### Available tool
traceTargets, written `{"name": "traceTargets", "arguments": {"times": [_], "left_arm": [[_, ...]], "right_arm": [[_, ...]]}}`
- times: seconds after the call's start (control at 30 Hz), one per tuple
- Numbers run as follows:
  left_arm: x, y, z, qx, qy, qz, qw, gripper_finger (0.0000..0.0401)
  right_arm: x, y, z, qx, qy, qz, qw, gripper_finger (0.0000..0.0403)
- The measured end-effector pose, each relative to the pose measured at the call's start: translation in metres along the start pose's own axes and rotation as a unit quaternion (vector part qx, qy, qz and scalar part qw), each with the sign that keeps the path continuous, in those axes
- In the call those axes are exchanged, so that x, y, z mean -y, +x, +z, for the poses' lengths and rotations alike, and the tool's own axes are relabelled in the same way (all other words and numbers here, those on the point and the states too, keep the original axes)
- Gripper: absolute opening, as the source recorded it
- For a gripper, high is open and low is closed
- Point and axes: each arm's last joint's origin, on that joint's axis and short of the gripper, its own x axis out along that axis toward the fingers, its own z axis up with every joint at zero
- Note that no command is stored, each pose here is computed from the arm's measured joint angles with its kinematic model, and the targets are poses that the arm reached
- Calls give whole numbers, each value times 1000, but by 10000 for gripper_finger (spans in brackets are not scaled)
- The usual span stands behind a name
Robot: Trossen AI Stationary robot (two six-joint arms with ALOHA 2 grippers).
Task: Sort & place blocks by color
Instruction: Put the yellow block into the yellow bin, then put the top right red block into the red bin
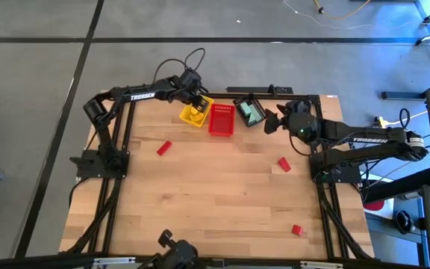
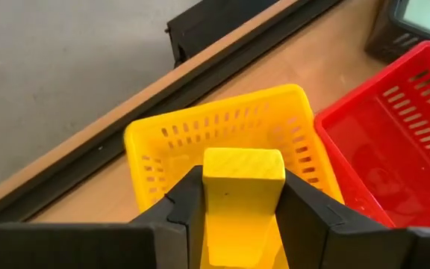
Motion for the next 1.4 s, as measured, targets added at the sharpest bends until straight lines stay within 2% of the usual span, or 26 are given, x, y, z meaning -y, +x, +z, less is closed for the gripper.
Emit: {"name": "traceTargets", "arguments": {"times": [0.17,0.23,0.33,0.43,0.53,0.67,0.8,0.93,1.07,1.23,1.3,1.4], "left_arm": [[1,1,1,-4,19,-42,999,116],[2,1,0,-4,34,-43,999,119],[1,1,-1,-9,51,-39,998,161],[-5,-5,0,-17,65,-47,997,208],[-11,-19,7,3,56,-64,996,233],[-14,-46,15,30,27,-90,995,241],[-1,-86,18,75,7,-140,987,240],[26,-131,6,168,12,-204,965,240],[50,-172,-28,276,7,-270,923,240],[62,-203,-84,361,-26,-340,868,240],[62,-212,-101,372,-27,-362,854,240],[60,-221,-116,381,-8,-380,843,240]], "right_arm": [[-1,0,0,-7,48,9,999,271],[-1,0,-1,-11,74,14,997,271],[-2,1,-2,-22,95,24,995,271],[-3,1,-3,-34,93,35,994,271],[-4,2,-4,-38,89,36,995,271],[-4,3,-5,-39,82,36,995,271],[-6,3,-6,-55,18,65,996,271],[-11,1,-7,-98,-42,160,981,271],[-17,-3,-6,-116,-88,266,953,271],[-27,-11,10,-64,-74,379,920,271],[-30,-14,16,-39,-61,416,906,271],[-34,-17,23,-9,-47,447,893,271]]}}
